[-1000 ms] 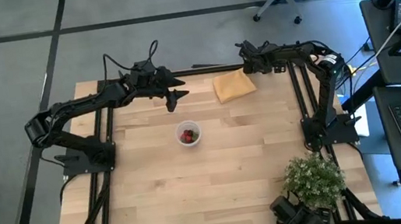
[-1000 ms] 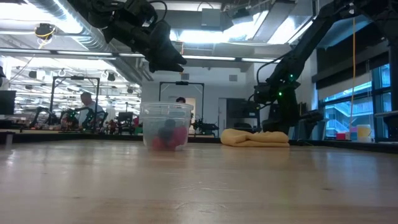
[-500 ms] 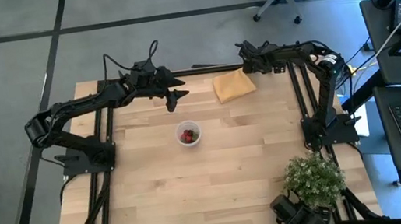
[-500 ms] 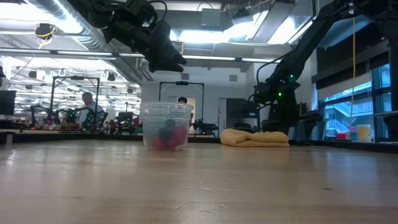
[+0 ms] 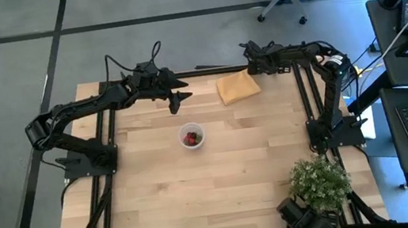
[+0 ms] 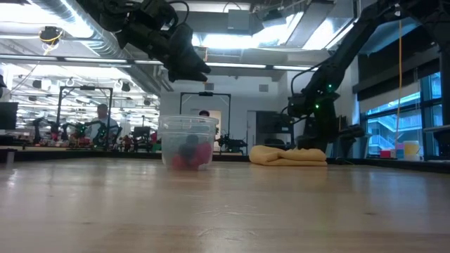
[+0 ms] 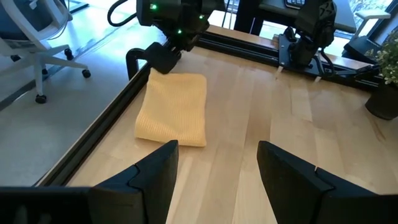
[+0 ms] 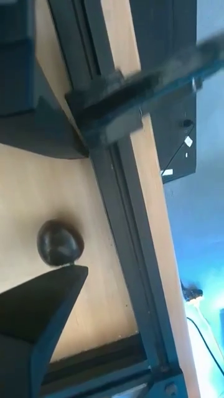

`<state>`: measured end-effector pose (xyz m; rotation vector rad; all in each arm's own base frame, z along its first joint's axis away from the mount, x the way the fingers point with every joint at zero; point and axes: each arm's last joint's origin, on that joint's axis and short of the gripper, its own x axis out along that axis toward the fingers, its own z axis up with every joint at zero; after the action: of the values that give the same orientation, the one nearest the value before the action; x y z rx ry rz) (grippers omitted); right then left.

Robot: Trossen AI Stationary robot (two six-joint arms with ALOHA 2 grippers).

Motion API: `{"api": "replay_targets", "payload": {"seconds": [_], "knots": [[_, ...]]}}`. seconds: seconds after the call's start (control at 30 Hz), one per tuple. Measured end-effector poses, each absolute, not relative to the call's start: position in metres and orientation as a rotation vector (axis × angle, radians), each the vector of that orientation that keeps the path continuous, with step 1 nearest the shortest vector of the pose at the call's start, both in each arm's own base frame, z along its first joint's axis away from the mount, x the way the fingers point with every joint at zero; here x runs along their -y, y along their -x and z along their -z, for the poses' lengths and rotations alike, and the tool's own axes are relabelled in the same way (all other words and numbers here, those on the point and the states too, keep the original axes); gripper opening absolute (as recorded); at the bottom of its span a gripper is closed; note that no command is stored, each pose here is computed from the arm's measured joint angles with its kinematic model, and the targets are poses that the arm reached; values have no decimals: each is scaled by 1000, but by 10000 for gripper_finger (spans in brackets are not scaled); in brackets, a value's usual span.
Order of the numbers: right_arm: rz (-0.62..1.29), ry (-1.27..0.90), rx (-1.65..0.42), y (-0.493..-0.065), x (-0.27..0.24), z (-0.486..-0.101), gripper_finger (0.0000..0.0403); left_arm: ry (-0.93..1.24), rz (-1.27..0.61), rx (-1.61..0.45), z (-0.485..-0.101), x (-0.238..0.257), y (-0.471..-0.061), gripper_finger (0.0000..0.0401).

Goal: Pick and placing Produce into tupperware
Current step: Put the top black cherry into the transparent container

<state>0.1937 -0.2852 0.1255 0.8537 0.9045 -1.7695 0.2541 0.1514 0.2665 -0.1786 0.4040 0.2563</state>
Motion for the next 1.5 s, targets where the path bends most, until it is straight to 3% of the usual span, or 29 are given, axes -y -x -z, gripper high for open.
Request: {"api": "replay_targets", "payload": {"seconds": [0.47, 1.03, 1.5], "knots": [[1796, -911, -931, -186, 284, -124, 231, 210, -227, -439, -263, -149, -253, 212], [1753, -966, -952, -183, 287, -121, 122, 195, -179, -445, -263, -135, -261, 212], [1662, -871, -1060, -186, 285, -120, 120, 195, -180, -445, -263, -135, -261, 212]]}}
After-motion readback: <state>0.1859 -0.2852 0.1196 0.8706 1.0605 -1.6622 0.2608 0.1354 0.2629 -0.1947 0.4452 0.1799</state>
